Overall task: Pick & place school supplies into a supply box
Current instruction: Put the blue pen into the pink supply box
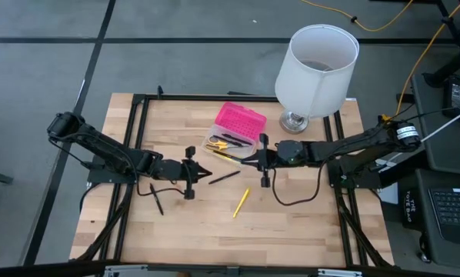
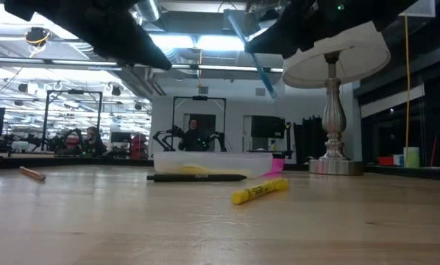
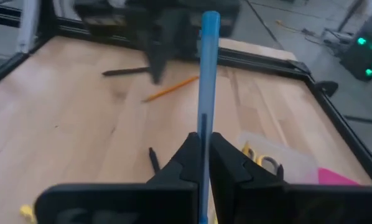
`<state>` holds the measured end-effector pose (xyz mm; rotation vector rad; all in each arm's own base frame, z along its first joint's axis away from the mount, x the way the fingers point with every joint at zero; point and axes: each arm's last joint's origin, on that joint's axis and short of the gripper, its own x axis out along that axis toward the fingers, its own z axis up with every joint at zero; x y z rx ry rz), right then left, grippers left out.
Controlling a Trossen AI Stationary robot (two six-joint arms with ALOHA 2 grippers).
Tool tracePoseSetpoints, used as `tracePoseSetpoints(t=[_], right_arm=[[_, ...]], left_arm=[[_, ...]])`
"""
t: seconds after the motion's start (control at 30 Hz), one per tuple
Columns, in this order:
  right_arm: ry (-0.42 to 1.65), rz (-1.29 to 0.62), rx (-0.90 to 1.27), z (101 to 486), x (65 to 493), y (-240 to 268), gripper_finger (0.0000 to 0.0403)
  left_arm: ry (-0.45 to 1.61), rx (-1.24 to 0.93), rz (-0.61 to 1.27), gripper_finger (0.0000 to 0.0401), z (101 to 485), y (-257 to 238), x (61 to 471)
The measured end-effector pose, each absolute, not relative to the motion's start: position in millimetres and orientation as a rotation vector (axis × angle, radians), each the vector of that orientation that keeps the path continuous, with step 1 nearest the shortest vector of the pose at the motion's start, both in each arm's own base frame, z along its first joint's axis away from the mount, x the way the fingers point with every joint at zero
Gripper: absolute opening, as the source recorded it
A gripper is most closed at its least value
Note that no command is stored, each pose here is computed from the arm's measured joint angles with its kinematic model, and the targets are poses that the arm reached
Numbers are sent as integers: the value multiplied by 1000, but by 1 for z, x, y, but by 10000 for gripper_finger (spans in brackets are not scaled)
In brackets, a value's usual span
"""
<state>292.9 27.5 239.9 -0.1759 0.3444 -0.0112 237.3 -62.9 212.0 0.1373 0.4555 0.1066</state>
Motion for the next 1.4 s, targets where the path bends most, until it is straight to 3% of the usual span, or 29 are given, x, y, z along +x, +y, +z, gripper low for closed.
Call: tracePoseSetpoints(t=[0.27, 0.63, 0.97, 1.4], right_arm=[[395, -50, -165, 223, 304, 28, 16], [496, -215, -217, 227, 339, 23, 16], [656, -312, -167, 237, 369, -8, 16], [801, -329, -49, 209, 385, -49, 16]], left_arm=[[423, 224, 32, 3, 216, -60, 241], [438, 201, -57, 3, 216, -20, 247], [511, 178, -47, 3, 210, 6, 244], [576, 153, -33, 6, 205, 8, 241]])
